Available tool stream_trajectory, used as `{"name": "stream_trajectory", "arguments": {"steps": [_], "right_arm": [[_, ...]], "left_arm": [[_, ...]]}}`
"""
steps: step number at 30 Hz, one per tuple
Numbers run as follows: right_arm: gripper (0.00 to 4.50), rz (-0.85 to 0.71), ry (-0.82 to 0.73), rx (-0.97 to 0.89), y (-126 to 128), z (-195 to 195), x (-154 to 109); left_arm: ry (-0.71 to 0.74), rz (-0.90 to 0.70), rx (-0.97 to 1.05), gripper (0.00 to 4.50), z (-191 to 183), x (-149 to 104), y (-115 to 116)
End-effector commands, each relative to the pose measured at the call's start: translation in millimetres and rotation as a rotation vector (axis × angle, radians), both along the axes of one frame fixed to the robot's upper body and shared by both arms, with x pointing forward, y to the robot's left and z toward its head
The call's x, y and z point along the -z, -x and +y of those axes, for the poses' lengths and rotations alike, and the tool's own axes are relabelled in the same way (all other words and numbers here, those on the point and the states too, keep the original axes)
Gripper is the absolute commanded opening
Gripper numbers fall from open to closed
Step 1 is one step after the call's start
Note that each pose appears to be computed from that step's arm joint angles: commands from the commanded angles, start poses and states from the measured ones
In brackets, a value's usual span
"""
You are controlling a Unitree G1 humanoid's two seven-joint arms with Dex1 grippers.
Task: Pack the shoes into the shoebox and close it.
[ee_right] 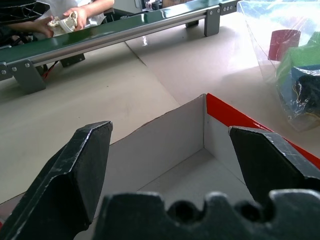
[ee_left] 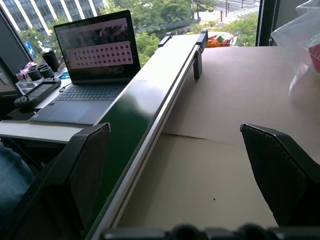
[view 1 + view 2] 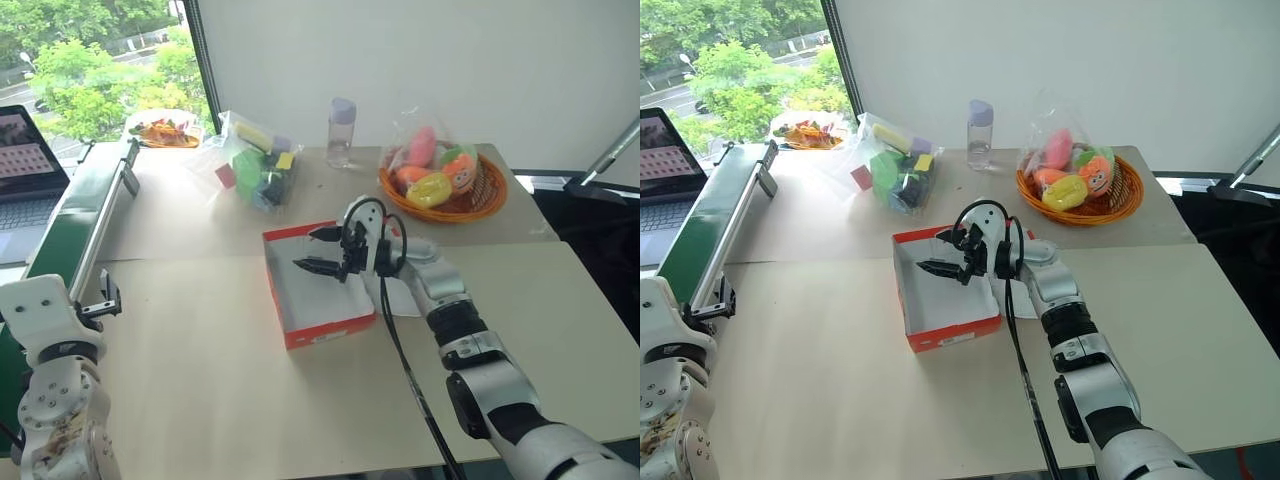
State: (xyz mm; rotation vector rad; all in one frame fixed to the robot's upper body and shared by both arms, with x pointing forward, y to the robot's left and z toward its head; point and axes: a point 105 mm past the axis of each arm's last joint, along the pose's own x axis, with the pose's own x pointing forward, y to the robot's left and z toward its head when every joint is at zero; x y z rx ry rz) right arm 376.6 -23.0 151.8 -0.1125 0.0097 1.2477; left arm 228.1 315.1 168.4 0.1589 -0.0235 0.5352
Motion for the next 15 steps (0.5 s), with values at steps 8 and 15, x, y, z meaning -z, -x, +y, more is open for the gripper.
{"name": "stream_trajectory", "arguments": {"steps": [8,15], "right_arm": [[4.43,-0.089,0.013,-0.039,0.6,12.8,-17.0],[4.43,-0.092,-0.005,-0.066,3.8,23.3,-18.9]], "left_arm": [[0.045,0.025,-0.166,4.5,42.6,14.0,19.6],[0.044,0.013,-0.215,4.5,57.1,14.1,31.8]]}}
